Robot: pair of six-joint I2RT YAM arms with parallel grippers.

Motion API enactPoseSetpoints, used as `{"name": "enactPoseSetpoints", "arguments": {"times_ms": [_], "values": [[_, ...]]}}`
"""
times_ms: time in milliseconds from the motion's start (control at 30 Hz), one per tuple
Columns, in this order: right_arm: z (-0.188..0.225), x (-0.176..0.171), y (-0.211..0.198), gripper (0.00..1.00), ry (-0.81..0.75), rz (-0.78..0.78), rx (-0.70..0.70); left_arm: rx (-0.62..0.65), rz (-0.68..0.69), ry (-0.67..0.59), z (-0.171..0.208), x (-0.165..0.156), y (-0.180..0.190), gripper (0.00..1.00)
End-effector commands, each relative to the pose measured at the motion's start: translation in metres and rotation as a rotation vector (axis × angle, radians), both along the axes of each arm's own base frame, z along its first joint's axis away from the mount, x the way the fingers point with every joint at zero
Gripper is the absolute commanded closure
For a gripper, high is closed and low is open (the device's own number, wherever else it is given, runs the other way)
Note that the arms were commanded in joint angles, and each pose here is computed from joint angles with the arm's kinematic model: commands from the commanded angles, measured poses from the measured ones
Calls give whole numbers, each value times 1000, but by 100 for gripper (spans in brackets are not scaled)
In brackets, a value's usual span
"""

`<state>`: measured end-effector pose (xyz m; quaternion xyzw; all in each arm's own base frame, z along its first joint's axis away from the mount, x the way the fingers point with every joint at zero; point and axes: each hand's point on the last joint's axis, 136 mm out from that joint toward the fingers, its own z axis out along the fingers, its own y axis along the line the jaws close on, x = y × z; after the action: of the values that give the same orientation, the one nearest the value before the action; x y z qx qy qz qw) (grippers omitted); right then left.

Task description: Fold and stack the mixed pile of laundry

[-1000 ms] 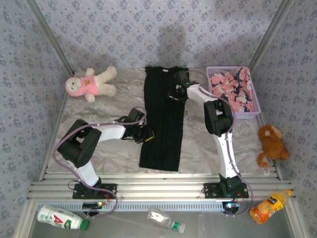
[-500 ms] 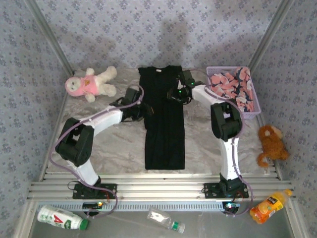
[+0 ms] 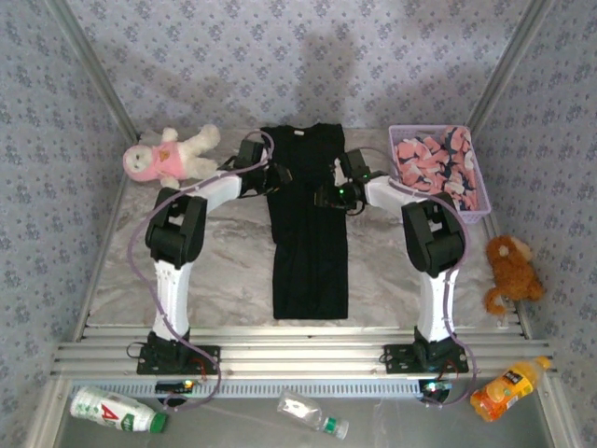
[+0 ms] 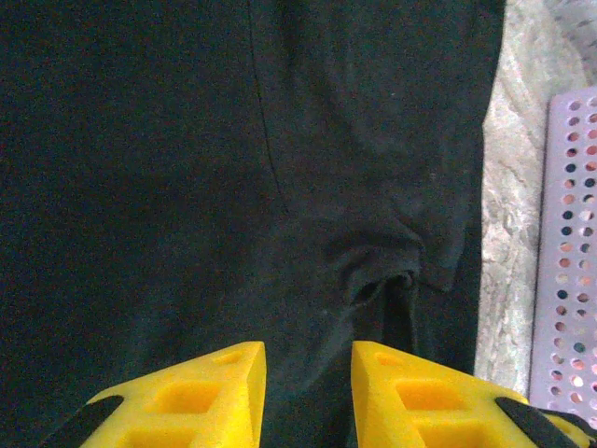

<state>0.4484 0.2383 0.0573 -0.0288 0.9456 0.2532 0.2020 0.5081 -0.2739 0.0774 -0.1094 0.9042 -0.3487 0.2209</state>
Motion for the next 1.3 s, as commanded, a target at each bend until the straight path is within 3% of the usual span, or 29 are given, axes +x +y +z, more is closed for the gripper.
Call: {"name": "enactPoseSetpoints", "arguments": {"times_ms": [0,233,467,633,933,1067,1267], "values": [[-13,-4,12,55,6,65,34,-37,-37,-12,2,13,-11,69],[-22,-30,31,55,42,118,63,5,0,93,-42,20,-5,69],[-4,-74,45,55,58,148,112,28,11,108,-47,19,2,69],[-6,-121,46,54,105,174,58,42,21,112,-48,20,7,69],[-27,-213,71,54,269,211,82,51,35,126,-52,21,16,69],[-19,-251,84,53,306,256,97,60,29,120,-49,22,18,69],[10,-255,78,51,251,267,61,68,38,114,-44,26,24,69]]}}
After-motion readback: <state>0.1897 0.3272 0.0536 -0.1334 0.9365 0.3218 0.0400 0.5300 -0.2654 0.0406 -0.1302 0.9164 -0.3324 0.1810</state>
